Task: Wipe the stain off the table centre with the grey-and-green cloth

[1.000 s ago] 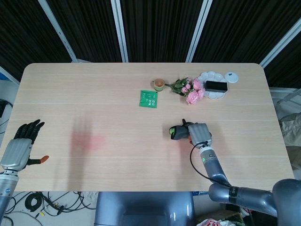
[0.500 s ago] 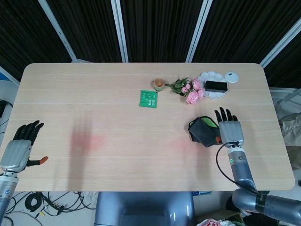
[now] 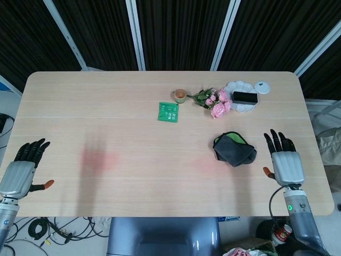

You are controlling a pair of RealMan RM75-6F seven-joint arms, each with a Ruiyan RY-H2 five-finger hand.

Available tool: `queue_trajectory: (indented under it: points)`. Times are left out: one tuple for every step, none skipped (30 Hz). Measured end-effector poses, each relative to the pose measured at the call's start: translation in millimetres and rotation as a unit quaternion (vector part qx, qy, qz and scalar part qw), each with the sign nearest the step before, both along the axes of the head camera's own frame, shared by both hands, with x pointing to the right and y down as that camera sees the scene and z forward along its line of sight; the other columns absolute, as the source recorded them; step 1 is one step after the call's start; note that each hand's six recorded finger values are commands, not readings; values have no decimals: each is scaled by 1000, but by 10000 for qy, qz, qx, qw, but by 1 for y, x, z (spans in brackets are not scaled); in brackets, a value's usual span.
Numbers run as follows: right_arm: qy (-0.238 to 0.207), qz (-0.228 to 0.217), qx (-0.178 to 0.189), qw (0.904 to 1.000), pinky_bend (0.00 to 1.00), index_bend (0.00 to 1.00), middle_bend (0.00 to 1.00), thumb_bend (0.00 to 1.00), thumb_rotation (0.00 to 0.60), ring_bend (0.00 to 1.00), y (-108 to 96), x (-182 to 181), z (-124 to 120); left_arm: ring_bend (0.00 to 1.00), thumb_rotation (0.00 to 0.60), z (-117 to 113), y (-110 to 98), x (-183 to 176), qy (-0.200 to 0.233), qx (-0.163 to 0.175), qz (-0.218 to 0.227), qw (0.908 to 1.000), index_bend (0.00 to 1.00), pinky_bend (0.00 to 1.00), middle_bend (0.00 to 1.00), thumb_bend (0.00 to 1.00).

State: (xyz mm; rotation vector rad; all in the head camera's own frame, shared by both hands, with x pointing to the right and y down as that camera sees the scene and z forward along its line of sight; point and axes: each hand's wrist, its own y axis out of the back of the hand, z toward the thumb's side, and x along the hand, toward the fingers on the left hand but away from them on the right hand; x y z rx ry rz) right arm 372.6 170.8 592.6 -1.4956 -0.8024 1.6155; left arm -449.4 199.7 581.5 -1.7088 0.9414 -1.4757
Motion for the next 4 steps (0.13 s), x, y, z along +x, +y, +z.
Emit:
queue_trajectory:
  points:
    - [-38, -45, 96, 9999, 141, 0, 0, 3, 600, 0, 5, 3, -6, 0, 600, 0, 0, 0, -4, 11, 7, 10000, 0, 0, 0, 0]
    - [-74, -84, 191, 9998, 141, 0, 0, 3, 600, 0, 11, 6, -13, 0, 600, 0, 1, 0, -10, 21, 15, 10000, 0, 0, 0, 0]
    - [-115, -121, 313, 9994, 141, 0, 0, 3, 600, 0, 19, 11, -21, 0, 600, -1, 1, 0, -21, 34, 22, 10000, 0, 0, 0, 0]
    - [-135, -135, 394, 9990, 141, 0, 0, 3, 600, 0, 25, 16, -27, 0, 600, -1, 1, 0, -25, 39, 23, 10000, 0, 0, 0, 0]
